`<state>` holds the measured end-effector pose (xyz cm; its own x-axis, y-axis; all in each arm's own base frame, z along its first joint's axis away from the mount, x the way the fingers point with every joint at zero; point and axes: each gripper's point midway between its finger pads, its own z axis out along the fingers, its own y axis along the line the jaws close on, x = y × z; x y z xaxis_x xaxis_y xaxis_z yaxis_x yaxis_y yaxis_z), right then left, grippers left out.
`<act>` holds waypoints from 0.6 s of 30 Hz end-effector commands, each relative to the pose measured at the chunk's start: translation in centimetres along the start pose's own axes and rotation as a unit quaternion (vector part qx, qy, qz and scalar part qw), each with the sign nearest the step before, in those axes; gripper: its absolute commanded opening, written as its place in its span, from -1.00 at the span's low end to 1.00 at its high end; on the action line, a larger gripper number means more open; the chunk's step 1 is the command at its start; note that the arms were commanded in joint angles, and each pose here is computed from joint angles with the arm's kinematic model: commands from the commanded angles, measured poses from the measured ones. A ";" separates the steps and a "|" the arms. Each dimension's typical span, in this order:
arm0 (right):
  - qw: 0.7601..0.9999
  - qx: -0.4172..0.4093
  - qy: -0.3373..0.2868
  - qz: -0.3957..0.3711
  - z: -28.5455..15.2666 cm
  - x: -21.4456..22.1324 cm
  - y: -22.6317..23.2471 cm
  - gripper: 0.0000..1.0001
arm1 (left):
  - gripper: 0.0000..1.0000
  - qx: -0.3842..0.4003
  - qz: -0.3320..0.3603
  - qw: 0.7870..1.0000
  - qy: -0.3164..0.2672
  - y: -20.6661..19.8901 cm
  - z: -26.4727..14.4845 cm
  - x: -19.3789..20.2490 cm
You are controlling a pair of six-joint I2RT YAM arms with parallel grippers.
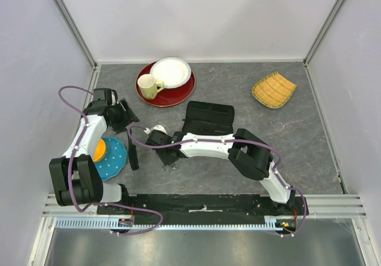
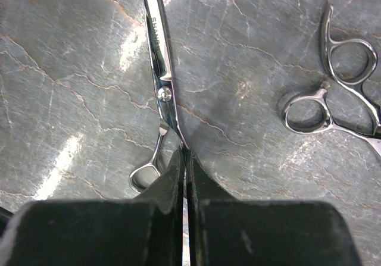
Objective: Sort the hair-cutting tools
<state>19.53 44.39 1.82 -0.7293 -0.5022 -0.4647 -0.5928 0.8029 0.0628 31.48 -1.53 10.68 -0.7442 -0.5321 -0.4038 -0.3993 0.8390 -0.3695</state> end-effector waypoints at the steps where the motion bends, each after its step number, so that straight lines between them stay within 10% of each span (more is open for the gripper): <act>1: 0.997 0.045 0.066 0.000 -0.2 3.8 -3.3 -1.00 | 0.48 0.047 -0.004 0.999 0.012 -1.5 0.4 0.3; 18: 0.999 0.024 0.016 0.046 -5.0 2.1 -3.7 -1.00 | 0.48 0.206 -0.043 0.971 0.117 -5.6 0.7 5.8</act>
<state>18.11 39.01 2.33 -0.7819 -0.4897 -0.3857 -0.5404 0.8410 0.0277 29.79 -7.25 8.75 -0.8309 -0.5119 -0.2182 -0.2933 0.7361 -0.6101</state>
